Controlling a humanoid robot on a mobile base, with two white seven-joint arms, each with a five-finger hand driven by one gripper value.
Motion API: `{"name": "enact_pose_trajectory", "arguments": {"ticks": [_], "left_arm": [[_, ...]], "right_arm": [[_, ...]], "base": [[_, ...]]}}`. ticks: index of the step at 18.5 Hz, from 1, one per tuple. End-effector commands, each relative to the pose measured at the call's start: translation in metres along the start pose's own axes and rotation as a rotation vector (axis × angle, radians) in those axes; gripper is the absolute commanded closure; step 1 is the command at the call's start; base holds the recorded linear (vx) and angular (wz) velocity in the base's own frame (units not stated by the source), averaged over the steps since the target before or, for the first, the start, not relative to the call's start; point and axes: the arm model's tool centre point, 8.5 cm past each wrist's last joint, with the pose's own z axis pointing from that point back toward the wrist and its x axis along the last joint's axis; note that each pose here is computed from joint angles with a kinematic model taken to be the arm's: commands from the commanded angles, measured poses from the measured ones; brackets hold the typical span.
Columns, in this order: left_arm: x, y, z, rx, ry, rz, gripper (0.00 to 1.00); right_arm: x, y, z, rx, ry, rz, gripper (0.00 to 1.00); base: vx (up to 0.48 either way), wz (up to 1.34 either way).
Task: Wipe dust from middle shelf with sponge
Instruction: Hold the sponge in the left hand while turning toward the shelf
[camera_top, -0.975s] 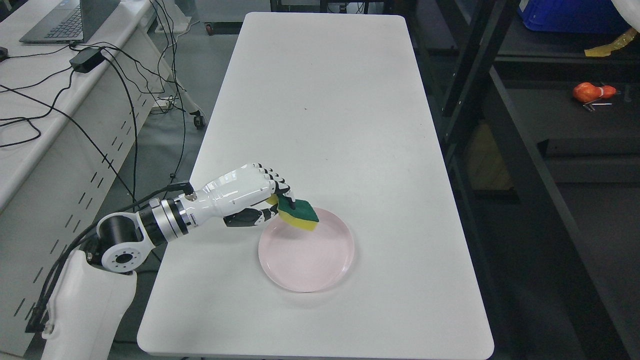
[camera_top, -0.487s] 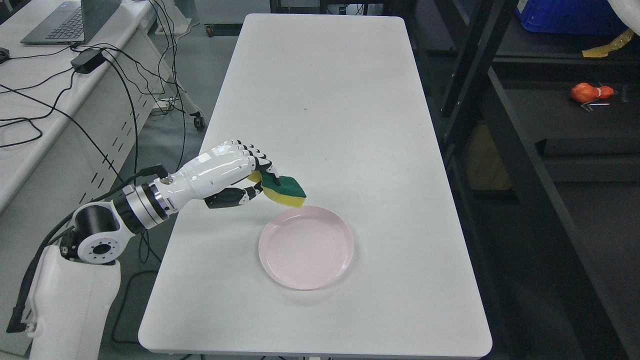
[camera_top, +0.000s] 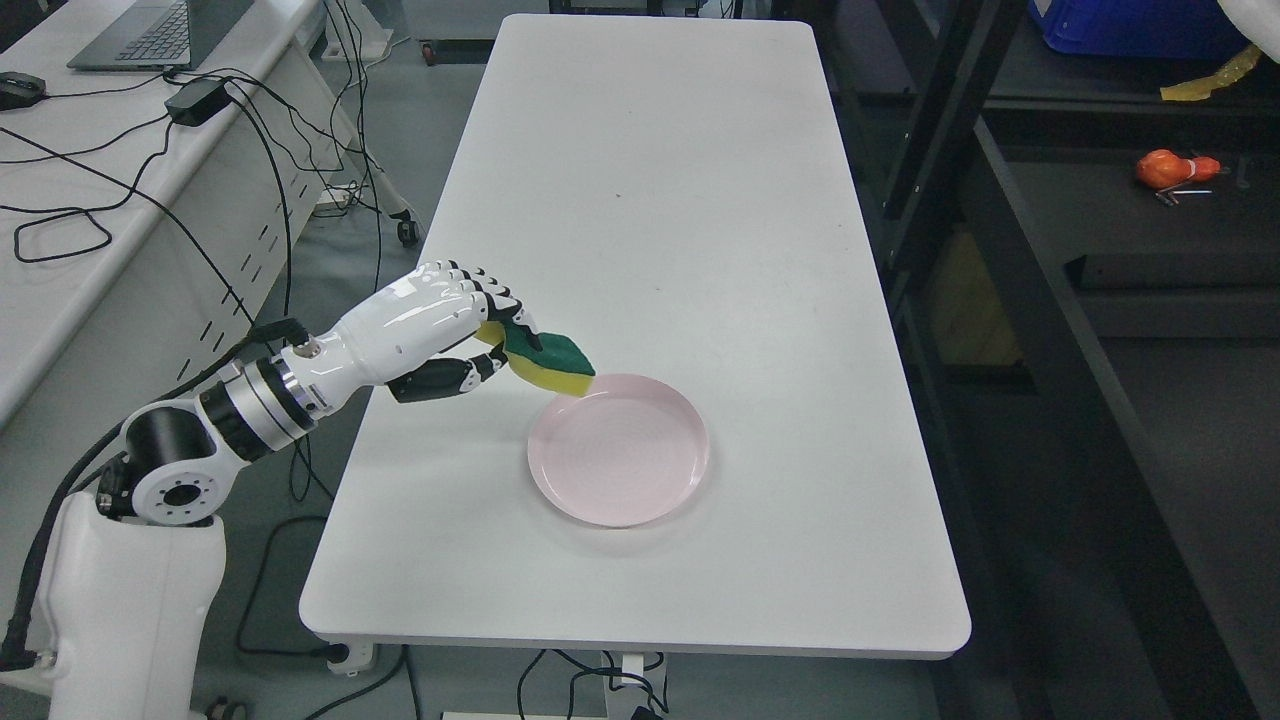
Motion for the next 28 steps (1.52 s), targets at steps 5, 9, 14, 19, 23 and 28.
{"name": "enact_pose_trajectory", "arguments": {"ticks": [5,9,14,19,23,28], "left_arm": [[0.005,-0.004,-0.004,-0.006,-0.012,0.008,1.00],[0.023,-0.011,-0.031,-0.036,-0.077,0.030,1.00],[0.039,-0.022,-0.051,-0.097,-0.144,0.030,1.00],[0.058,-0.036,-0.069,-0.120,-0.204,0.051,1.00],[0.065,-0.044,-0.073,-0.136,-0.224,0.062,1.00],[0.068,-0.055,-0.069,-0.149,-0.223,0.084,1.00]], "right_arm": [[0.010,-0.010,0.000,-0.014,-0.022,-0.003,0.00],[0.010,-0.010,0.000,-0.014,-0.022,-0.003,0.00],[0.010,-0.010,0.000,-0.014,-0.022,-0.003,0.00],[0.010,-0.010,0.000,-0.014,-0.022,-0.003,0.00],[0.010,-0.010,0.000,-0.014,-0.022,-0.003,0.00],[0.010,-0.010,0.000,-0.014,-0.022,-0.003,0.00]], "base": [[-0.105,-0.25],[-0.128,-0.43],[-0.158,-0.46],[-0.205,-0.50],[-0.231,-0.48],[-0.236,-0.50]]}}
